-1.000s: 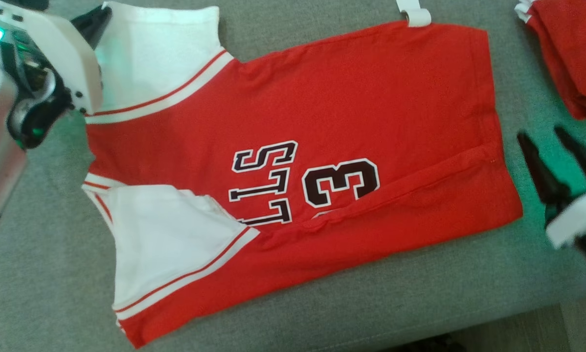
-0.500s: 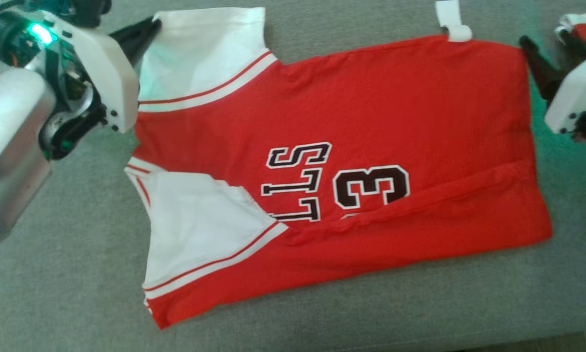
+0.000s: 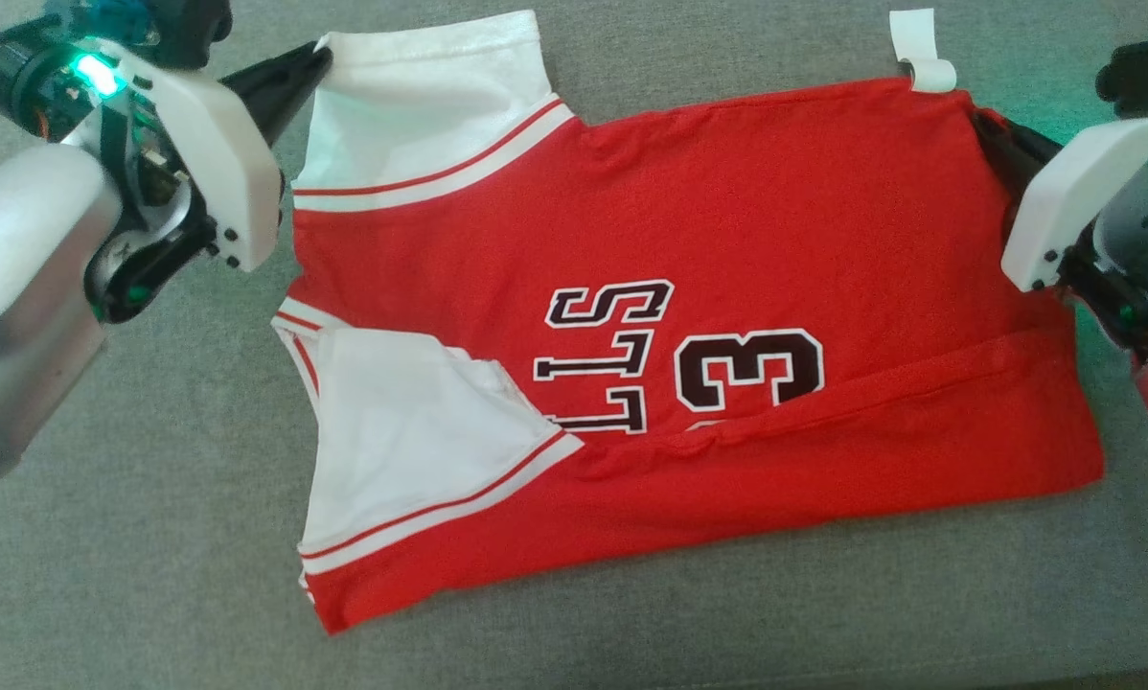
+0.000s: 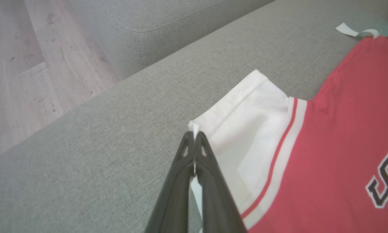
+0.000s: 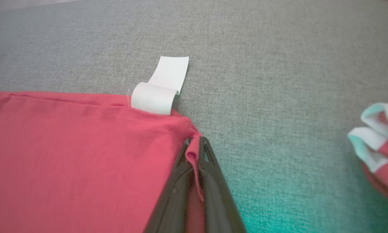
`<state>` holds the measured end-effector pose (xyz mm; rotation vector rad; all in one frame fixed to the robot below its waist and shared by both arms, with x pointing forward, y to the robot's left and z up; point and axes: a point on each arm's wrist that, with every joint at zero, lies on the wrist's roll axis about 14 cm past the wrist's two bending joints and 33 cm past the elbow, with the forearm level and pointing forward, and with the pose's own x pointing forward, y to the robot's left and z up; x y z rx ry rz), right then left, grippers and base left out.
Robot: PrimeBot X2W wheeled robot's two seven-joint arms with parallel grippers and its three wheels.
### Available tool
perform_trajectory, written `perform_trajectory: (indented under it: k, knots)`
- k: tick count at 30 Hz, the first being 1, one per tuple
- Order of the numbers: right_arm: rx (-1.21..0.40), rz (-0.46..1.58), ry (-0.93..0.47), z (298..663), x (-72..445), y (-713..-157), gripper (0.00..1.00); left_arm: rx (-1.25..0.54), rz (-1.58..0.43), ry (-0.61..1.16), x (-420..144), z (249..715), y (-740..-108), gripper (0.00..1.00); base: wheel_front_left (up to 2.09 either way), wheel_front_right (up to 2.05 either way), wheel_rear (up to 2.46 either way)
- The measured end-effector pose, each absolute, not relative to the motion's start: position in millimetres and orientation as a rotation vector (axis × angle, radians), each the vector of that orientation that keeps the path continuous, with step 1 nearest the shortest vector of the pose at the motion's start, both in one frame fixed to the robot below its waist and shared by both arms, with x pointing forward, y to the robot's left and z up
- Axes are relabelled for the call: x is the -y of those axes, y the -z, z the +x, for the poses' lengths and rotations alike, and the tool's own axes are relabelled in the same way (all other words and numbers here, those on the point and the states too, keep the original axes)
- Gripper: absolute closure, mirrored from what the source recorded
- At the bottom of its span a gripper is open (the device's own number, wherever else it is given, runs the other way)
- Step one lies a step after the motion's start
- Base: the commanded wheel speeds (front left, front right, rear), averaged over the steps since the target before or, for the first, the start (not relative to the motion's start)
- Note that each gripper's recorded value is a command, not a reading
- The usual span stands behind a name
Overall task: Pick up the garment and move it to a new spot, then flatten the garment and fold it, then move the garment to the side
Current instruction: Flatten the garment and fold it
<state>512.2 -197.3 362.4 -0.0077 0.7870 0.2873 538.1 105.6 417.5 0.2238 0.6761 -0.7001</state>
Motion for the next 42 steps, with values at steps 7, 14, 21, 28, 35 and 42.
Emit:
perform_trajectory:
  k: [7, 14, 21, 28, 35, 42]
  knots:
    - [-0.580, -0.102, -0.312, 536, 206, -401, 1.00, -0.389, 0.278, 0.696, -104, 569, -465, 1.00, 0.00, 0.00, 0.00]
    - [-0.464, -0.074, -0.260, 550, 224, -428, 1.00, -0.138, 0.268, 0.630, -109, 592, -514, 1.00, 0.00, 0.00, 0.00]
    - [-0.392, -0.021, -0.252, 554, 222, -443, 1.00, -0.137, 0.217, 0.609, -113, 585, -522, 1.00, 0.00, 0.00, 0.00]
    - [-0.390, 0.036, -0.262, 530, 221, -431, 1.00, -0.205, 0.132, 0.616, -122, 536, -495, 1.00, 0.00, 0.00, 0.00]
    - [-0.393, 0.064, -0.273, 502, 224, -425, 1.00, -0.243, 0.044, 0.578, -128, 480, -483, 1.00, 0.00, 0.00, 0.00]
    - [-0.442, 0.073, -0.291, 478, 222, -409, 1.00, -0.308, -0.029, 0.550, -127, 435, -466, 1.00, 0.00, 0.00, 0.00]
